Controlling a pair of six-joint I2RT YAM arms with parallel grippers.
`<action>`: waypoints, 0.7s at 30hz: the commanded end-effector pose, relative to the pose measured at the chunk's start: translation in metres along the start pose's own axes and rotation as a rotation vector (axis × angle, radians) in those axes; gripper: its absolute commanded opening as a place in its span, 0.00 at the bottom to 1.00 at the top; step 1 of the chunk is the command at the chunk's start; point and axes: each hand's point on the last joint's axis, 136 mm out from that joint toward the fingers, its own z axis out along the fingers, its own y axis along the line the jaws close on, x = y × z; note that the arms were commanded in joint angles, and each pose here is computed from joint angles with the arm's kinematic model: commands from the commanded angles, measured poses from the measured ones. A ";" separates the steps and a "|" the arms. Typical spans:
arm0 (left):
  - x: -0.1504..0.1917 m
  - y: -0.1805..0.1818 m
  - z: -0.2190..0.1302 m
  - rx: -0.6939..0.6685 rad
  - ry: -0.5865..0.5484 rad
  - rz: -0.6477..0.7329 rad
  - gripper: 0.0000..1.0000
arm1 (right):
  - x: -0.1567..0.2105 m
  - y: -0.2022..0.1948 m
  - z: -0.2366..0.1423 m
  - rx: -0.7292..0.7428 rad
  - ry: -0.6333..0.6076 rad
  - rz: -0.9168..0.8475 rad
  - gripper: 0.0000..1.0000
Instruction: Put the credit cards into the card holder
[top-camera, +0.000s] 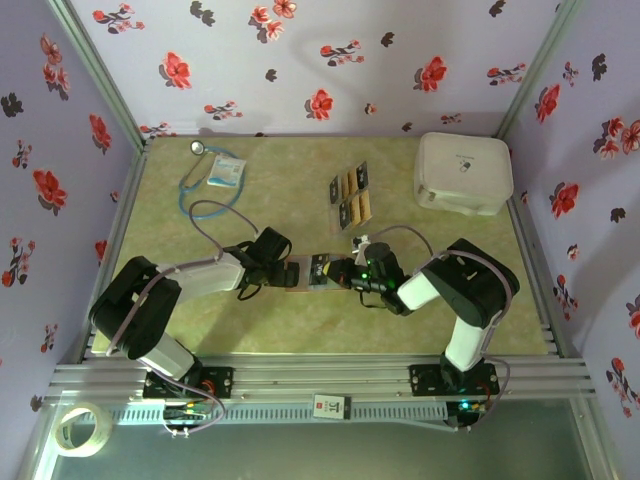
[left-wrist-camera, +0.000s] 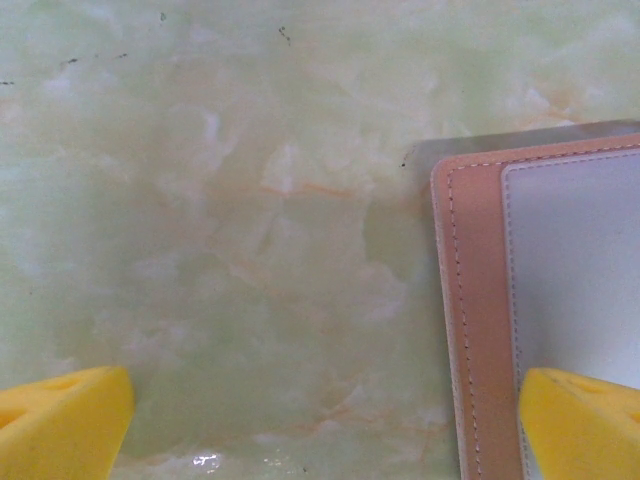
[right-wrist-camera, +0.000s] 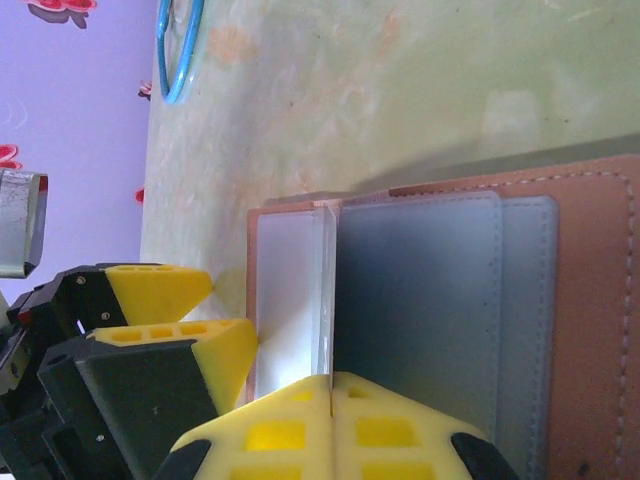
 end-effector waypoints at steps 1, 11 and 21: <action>0.007 0.008 0.004 -0.036 0.024 0.027 1.00 | 0.008 -0.006 0.000 0.006 0.019 0.008 0.00; 0.007 0.008 0.004 -0.035 0.022 0.027 1.00 | 0.010 -0.008 0.001 0.011 0.025 0.017 0.00; 0.007 0.008 0.004 -0.034 0.021 0.027 1.00 | 0.014 -0.013 0.001 0.022 0.039 0.024 0.00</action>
